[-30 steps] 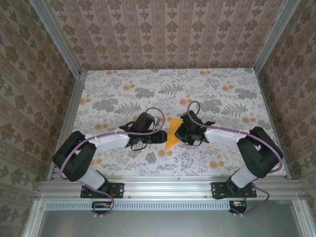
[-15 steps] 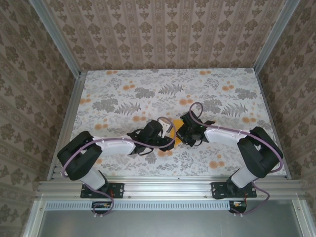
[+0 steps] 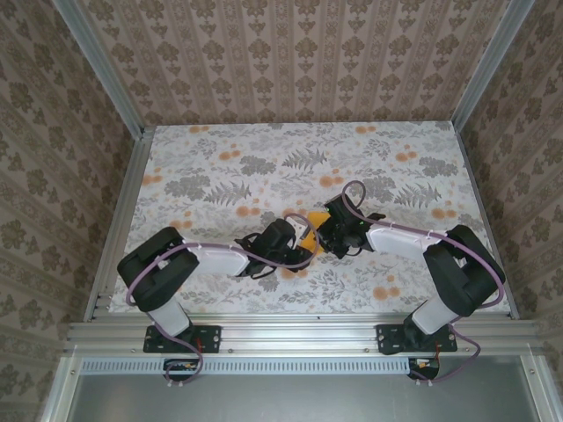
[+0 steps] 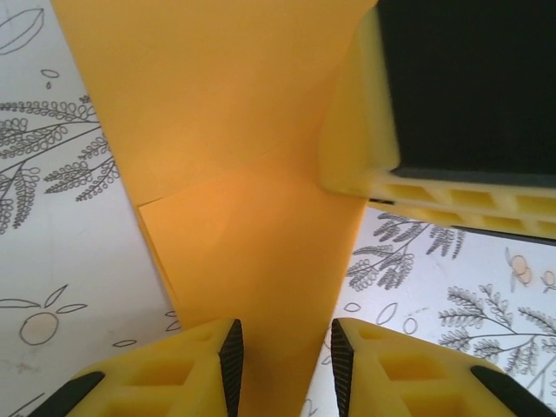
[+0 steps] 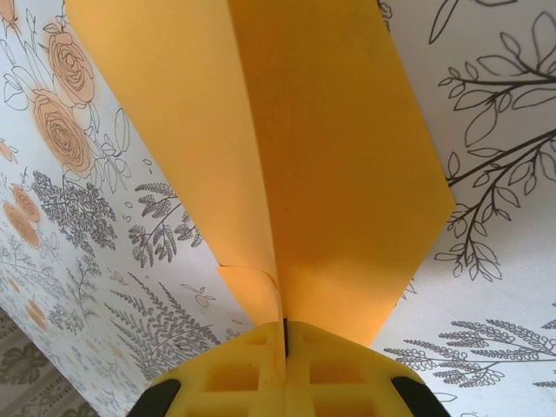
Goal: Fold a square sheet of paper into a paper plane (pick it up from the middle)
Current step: Fourth fold the wing at the center of the table.
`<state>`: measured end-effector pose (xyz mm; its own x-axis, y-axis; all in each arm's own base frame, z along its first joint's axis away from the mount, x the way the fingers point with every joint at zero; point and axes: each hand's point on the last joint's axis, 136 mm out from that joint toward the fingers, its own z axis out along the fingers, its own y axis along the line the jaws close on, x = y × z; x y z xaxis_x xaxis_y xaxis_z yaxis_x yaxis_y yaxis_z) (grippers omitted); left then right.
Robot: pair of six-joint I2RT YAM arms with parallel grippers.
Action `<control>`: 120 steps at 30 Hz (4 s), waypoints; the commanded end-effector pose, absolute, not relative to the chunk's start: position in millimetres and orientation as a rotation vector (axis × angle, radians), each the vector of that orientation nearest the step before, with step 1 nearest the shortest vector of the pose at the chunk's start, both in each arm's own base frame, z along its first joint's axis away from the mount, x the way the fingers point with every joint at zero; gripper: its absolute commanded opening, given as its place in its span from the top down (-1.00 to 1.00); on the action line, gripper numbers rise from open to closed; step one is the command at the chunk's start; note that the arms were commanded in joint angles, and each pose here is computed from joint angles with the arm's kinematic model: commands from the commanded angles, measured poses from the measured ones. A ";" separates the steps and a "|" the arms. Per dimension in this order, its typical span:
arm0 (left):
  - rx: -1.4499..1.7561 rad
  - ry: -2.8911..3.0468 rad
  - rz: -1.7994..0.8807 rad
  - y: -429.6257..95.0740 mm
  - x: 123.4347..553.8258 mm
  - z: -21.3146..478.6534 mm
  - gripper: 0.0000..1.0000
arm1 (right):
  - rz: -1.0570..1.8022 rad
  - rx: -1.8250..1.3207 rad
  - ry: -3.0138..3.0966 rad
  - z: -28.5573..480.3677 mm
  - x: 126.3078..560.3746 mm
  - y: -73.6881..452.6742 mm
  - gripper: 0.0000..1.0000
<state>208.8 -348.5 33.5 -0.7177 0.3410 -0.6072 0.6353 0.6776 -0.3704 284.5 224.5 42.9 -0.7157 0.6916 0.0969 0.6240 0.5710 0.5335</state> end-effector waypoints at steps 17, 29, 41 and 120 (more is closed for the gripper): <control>0.781 2.413 -0.744 -350.6 208.6 23.1 0.67 | 0.899 0.993 2.678 58.3 290.7 216.6 0.15; 0.667 2.460 -0.996 -353.9 209.6 32.1 0.82 | 1.074 0.540 2.504 77.4 309.5 211.3 0.16; 0.477 2.516 -1.231 -347.6 224.3 32.4 0.88 | 1.181 0.228 2.546 55.9 315.7 237.8 0.39; 0.412 2.541 -1.123 -345.4 234.0 48.4 0.45 | 0.343 0.786 2.994 -47.5 278.0 156.2 0.10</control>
